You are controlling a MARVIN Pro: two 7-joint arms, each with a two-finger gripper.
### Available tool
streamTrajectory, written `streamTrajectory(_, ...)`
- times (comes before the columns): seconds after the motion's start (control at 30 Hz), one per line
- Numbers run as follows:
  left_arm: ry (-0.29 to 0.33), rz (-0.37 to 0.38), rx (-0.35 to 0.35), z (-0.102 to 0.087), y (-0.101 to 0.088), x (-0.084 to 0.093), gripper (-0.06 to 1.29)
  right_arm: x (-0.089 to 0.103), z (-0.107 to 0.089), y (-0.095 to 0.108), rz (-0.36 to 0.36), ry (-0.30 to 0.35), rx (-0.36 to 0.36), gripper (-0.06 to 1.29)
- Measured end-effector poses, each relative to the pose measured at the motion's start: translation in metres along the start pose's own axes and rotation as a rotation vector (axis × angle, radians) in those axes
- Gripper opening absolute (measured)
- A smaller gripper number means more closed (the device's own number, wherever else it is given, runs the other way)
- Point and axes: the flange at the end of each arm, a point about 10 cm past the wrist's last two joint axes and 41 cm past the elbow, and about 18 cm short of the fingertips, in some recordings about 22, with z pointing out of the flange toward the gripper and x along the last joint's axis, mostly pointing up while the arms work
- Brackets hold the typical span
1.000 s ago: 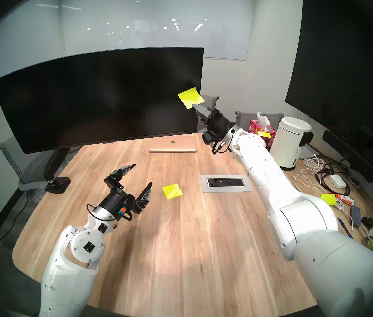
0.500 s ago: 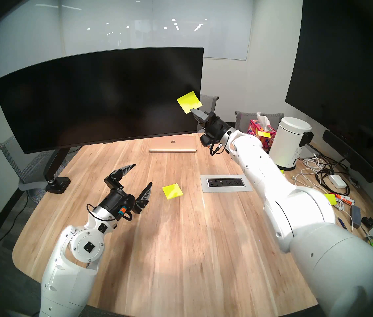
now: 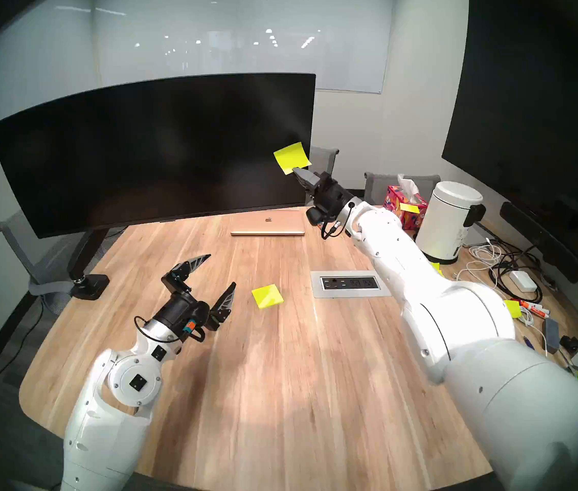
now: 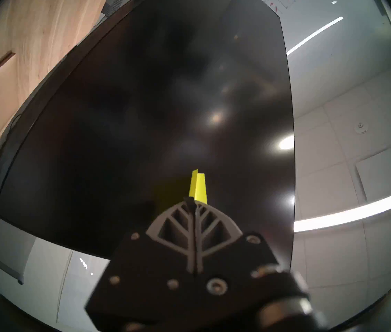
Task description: Peel one sticky note off the pad and stick it onto the monitor, then press it flat
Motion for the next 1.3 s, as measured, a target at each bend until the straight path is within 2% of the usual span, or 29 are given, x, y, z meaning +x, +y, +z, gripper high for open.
streamTrajectory(0.43, 0.000, 0.000, 0.000, 0.0000, 0.0000, 0.0000, 1.27, -0.0007, 0.0026, 0.0036, -0.003, 0.003, -0.026, -0.03)
streamTrajectory(1.3, -0.001, 0.000, 0.000, 0.0000, 0.0000, 0.0000, 1.27, 0.0055, 0.0038, -0.0055, 0.021, 0.000, 0.002, -0.03)
